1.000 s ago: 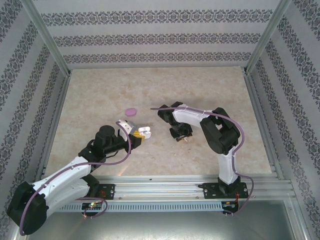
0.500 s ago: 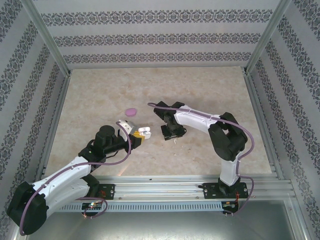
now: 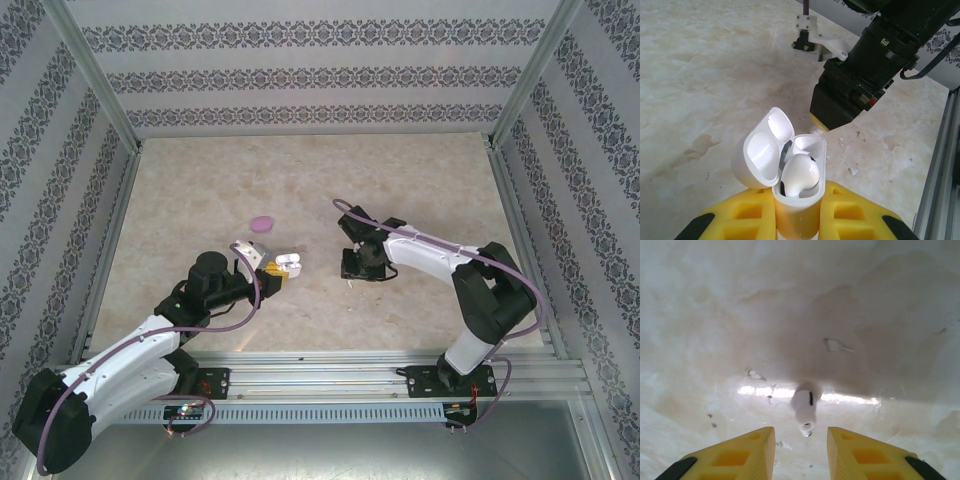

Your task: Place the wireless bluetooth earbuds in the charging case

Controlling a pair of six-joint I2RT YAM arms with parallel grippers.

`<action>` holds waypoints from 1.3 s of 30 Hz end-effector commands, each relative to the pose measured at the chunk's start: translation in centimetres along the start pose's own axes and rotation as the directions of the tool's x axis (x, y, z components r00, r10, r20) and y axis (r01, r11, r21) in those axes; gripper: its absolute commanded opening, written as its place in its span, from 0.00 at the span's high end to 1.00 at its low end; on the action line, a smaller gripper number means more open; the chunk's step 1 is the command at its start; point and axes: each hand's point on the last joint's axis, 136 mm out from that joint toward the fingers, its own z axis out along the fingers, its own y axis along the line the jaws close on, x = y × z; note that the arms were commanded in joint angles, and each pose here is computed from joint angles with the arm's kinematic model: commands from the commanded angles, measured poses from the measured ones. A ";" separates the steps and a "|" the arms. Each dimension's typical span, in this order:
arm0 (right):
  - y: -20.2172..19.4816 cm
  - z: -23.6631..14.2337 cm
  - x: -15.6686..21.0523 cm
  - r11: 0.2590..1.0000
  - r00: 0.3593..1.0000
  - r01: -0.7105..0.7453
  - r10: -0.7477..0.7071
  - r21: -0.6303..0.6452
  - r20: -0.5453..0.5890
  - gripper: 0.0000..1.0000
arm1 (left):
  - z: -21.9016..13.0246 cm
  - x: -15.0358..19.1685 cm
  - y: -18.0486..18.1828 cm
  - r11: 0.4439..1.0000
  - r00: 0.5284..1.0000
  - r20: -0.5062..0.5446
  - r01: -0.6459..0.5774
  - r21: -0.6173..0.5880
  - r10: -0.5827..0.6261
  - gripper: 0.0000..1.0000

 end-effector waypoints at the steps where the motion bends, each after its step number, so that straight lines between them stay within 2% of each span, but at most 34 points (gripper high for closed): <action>1: 0.6 0.2 -0.7 0.997 0.998 -0.049 0.051 -0.053 0.026 0.66 | 0.0 -1.0 -0.7 0.999 1.000 0.018 -0.017 0.027 0.016 1.00; 14: 0.1 3.2 0.1 0.999 0.998 -0.035 0.035 0.009 -0.054 0.66 | -0.2 -0.8 -0.8 1.000 1.000 0.020 -0.008 0.026 0.007 1.00; 23: 0.0 3.1 -0.1 0.999 0.999 -0.005 0.007 0.037 -0.050 0.85 | -0.1 -0.8 -0.8 1.000 1.000 0.019 -0.007 0.030 0.006 1.00; 28: -1.5 1.3 -0.6 0.985 0.998 0.063 -0.061 0.160 -0.016 0.89 | 0.0 -0.8 -0.8 0.999 1.000 0.024 -0.006 0.032 0.006 1.00; 32: -4.3 -0.1 -1.1 0.937 0.993 0.119 -0.121 0.328 -0.016 0.89 | 0.0 -0.8 -0.8 0.999 1.000 0.023 -0.006 0.033 0.005 1.00; 39: -9.4 0.0 -1.3 0.802 0.977 0.214 -0.161 0.558 -0.142 0.88 | -0.2 -0.7 -0.8 0.999 1.000 0.019 -0.016 0.028 0.016 1.00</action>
